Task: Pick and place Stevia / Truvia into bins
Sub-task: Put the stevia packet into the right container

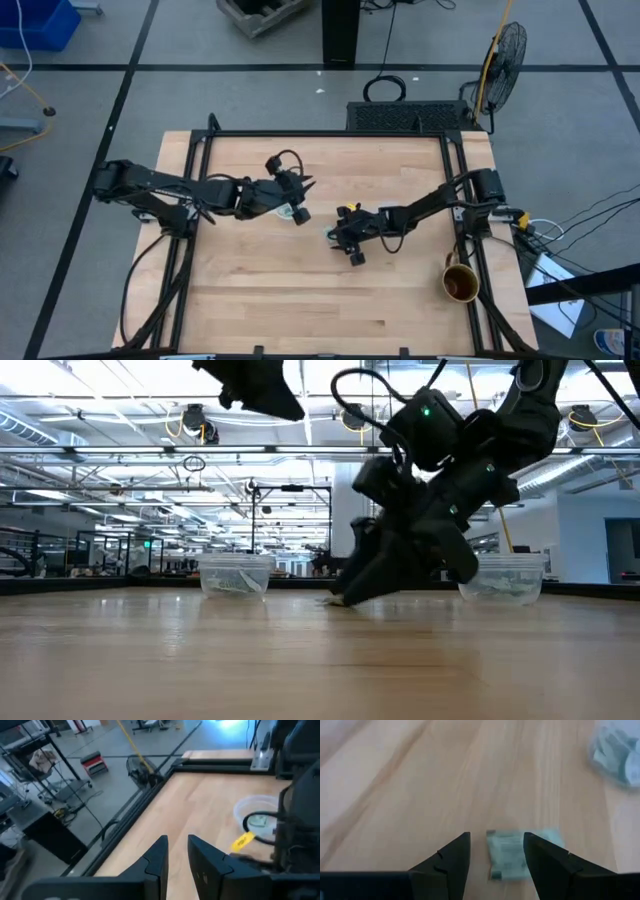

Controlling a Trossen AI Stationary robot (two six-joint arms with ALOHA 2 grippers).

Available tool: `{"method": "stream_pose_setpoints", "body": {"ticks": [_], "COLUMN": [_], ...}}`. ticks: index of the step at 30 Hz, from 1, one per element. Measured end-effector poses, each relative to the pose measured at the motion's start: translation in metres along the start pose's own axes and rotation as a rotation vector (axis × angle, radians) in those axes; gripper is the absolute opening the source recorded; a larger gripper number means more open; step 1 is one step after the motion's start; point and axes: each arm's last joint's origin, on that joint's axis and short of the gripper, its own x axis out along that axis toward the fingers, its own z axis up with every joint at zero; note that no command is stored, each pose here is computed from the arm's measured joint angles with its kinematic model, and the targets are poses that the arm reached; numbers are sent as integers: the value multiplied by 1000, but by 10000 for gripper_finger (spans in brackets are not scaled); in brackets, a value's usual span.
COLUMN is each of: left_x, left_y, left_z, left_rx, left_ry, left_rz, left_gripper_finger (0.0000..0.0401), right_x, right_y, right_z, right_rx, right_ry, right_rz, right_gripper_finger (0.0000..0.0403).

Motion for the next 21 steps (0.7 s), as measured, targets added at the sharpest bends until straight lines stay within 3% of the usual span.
{"method": "stream_pose_setpoints", "body": {"ticks": [7,11,21], "left_x": [2,1,1], "left_y": [-1,0,0], "left_z": [-4,-4,-4], "left_rx": [-3,-8,-9], "left_ry": [23,20,25], "left_rz": [-8,0,0], "left_gripper_finger": [78,78,78], "right_x": [3,3,2], "right_y": [1,0,-1], "right_z": [-6,-9,-12], "right_rx": [-5,-13,74], "right_ry": [42,79,102], "right_rz": [3,-59,-77], "right_gripper_finger": [172,155,49]}}
